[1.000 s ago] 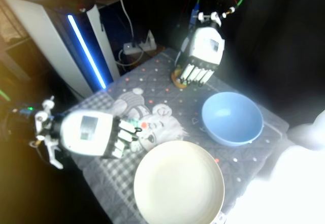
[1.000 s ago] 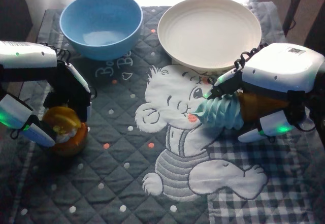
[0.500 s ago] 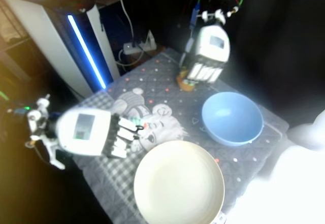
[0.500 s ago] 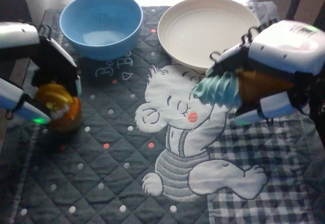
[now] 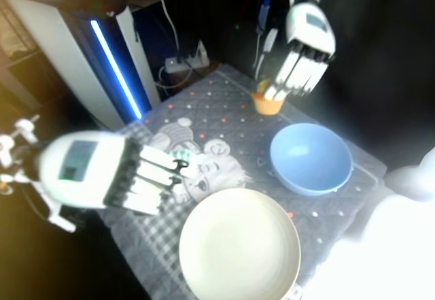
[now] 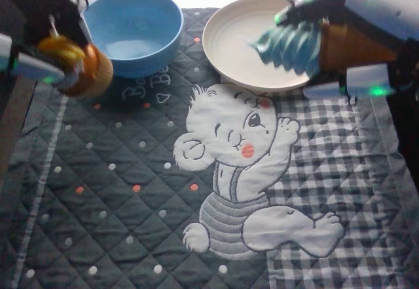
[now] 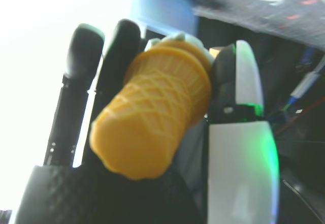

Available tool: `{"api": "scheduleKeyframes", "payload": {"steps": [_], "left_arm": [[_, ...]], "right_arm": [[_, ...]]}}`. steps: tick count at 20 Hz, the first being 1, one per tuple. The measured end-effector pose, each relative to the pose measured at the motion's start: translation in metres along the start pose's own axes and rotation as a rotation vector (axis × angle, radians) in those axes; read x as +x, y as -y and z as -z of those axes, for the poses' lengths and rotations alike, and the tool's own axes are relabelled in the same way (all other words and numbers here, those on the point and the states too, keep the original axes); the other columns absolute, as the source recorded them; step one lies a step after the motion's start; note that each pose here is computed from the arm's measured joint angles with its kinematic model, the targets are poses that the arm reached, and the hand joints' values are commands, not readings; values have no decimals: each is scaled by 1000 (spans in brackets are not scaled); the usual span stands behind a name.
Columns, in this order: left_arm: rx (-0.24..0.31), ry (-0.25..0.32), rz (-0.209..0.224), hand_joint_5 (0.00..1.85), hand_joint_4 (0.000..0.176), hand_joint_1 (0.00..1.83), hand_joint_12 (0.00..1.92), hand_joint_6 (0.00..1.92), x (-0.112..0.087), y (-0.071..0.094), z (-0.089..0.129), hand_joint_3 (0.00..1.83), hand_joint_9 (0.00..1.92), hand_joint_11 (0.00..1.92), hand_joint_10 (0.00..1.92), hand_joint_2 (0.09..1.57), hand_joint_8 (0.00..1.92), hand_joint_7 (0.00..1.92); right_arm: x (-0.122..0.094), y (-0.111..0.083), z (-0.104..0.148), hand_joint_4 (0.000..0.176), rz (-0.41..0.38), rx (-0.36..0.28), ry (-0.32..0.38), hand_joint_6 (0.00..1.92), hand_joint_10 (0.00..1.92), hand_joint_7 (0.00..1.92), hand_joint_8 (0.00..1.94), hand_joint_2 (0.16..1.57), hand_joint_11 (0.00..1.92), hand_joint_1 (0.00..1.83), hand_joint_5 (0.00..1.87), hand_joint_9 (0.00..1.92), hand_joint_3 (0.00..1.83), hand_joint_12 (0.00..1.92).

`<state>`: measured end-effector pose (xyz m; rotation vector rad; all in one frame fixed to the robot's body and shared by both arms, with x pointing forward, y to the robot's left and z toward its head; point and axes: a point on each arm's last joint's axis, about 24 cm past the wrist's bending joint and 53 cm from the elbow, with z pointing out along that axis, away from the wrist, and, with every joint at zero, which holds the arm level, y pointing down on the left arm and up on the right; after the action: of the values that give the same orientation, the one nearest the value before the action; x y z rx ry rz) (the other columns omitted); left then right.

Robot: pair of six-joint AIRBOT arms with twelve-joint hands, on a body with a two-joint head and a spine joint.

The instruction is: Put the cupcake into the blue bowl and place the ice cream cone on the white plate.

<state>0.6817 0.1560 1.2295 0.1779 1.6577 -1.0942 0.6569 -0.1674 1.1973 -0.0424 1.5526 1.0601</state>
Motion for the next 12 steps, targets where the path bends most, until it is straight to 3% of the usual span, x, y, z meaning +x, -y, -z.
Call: {"api": "scheduleKeyframes", "payload": {"steps": [1, 3, 4, 6, 8, 10, 11, 12], "left_arm": [[0, 37, 10, 1270, 0, 1394, 915, 201, -13, -1, 0, 1, 1290, 1004, 634, 988, 281, 1393], [9, 110, 5, 1160, 0, 1415, 831, 449, -39, 0, -6, 0, 1304, 1091, 690, 986, 187, 1402], [13, 141, 2, 1044, 0, 1406, 777, 661, -51, 1, -12, 0, 1209, 1103, 804, 1023, 430, 1268], [10, 172, -10, 948, 0, 1397, 706, 841, -63, 2, -25, 0, 1144, 1087, 900, 1052, 599, 1173], [-43, 186, -48, 968, 0, 1399, 703, 816, -73, -7, -38, 1, 1156, 1080, 904, 1046, 568, 1178], [-93, 205, -48, 970, 0, 1394, 782, 844, -83, -22, -45, 0, 1104, 1026, 980, 1061, 690, 1109], [-122, 207, -46, 1002, 0, 1396, 930, 739, -85, -32, -52, 0, 1176, 1019, 933, 1045, 653, 1142], [-166, 206, -38, 1059, 0, 1397, 1272, 587, -86, -46, -62, 0, 1079, 699, 1078, 1053, 762, 1124]], "right_arm": [[-5, -1, -3, 0, -4, -6, 19, 744, 661, 1195, 815, 1065, 1061, 1286, 1009, 1275, 0, 1258], [-13, 2, -11, 0, -10, -7, 53, 733, 551, 1218, 777, 1061, 1118, 1287, 1005, 1332, 0, 1165], [-17, 6, -15, 0, -12, -4, 72, 766, 487, 1208, 792, 1068, 1121, 1285, 985, 1345, 0, 1130], [-25, 17, -20, 0, -29, 21, 102, 710, 400, 1214, 791, 1060, 1141, 1287, 1014, 1389, 1, 1121], [-41, 23, -43, 0, -27, 46, 127, 713, 373, 1224, 770, 1058, 1179, 1290, 1016, 1427, 0, 1137], [-55, 20, -67, 0, -8, 39, 146, 757, 365, 1237, 736, 1059, 1206, 1290, 992, 1466, 0, 1169], [-57, 19, -75, 0, -9, 41, 150, 799, 375, 1239, 725, 1061, 1220, 1289, 977, 1480, 1, 1191], [-51, 23, -82, 0, -3, 51, 133, 802, 376, 1238, 726, 1061, 1224, 1289, 979, 1482, 0, 1193]]}}
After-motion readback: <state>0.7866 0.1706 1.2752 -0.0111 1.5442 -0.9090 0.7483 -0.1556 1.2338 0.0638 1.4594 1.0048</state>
